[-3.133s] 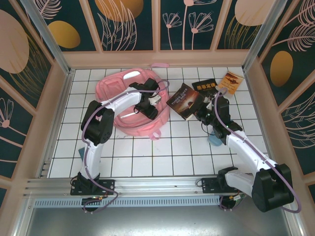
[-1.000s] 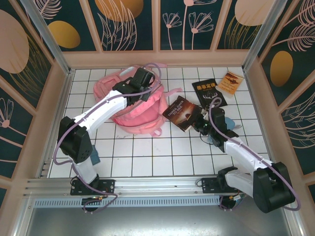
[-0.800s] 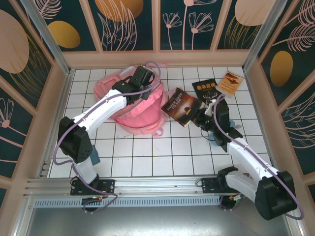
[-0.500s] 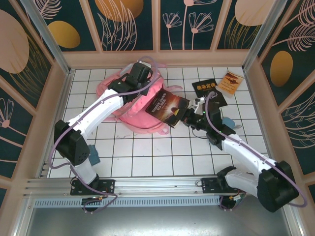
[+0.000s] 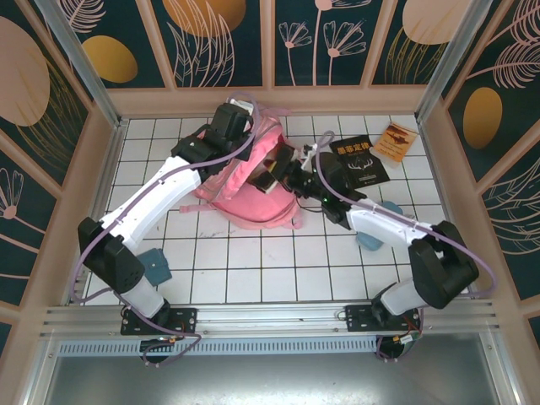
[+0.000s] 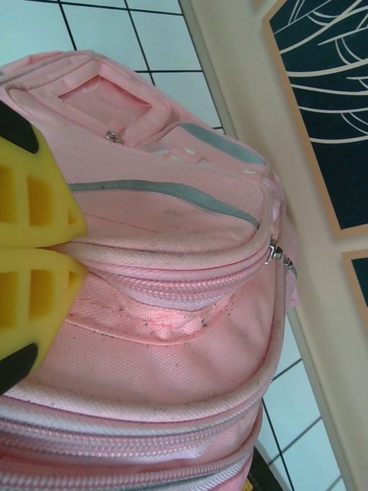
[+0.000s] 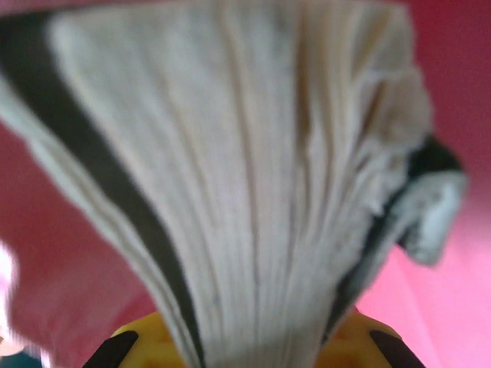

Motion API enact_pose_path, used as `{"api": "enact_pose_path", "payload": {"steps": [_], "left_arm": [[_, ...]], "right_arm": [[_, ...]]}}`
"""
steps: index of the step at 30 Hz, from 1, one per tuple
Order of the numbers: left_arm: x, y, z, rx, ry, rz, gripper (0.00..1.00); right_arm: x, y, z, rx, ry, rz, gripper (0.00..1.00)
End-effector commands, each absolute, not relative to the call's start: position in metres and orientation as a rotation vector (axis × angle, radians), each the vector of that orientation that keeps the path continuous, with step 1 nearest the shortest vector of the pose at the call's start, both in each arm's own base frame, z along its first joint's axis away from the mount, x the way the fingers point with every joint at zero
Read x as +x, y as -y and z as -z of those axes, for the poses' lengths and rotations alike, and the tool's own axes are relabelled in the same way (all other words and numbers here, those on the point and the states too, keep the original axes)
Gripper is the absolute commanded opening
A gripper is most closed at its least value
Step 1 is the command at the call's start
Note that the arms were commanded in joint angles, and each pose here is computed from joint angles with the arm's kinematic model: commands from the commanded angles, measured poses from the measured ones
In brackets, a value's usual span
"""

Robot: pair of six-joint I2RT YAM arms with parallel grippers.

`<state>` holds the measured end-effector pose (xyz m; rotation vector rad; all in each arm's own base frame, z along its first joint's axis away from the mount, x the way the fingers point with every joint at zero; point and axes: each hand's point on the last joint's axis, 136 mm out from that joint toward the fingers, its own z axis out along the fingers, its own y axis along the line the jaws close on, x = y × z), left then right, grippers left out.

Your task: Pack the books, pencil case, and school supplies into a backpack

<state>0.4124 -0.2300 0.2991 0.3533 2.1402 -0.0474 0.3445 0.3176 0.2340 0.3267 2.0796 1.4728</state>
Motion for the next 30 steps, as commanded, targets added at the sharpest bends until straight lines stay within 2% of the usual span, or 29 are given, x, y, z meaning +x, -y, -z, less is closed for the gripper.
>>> {"api": "enact_pose_path", "payload": {"steps": [1, 11, 15, 24, 26, 29, 30], "left_arm": [[0.404, 0.227, -0.384, 0.237, -1.927, 0.189, 0.00], [0.397, 0.228, -0.402, 0.216, -1.879, 0.257, 0.00], [0.397, 0.228, -0.399, 0.218, -1.883, 0.260, 0.00], [0.395, 0.225, -0.401, 0.185, -1.868, 0.274, 0.00], [0.396, 0.223, -0.398, 0.170, -1.874, 0.267, 0.00], [0.397, 0.222, -0.394, 0.161, -1.881, 0.262, 0.00], [0.398, 0.221, -0.392, 0.155, -1.887, 0.255, 0.00]], "right_arm": [[0.371, -0.330, -0.264, 0.367, -1.935, -1.463, 0.04], [0.408, -0.342, -0.201, 0.635, -2.019, -1.231, 0.04], [0.414, -0.354, -0.178, 0.629, -2.057, -1.177, 0.04], [0.435, -0.385, -0.172, 0.639, -1.974, -1.355, 0.08], [0.440, -0.388, -0.170, 0.659, -1.986, -1.362, 0.13], [0.435, -0.392, -0.167, 0.631, -2.053, -1.376, 0.36], [0.429, -0.393, -0.167, 0.621, -2.089, -1.405, 0.40]]}}
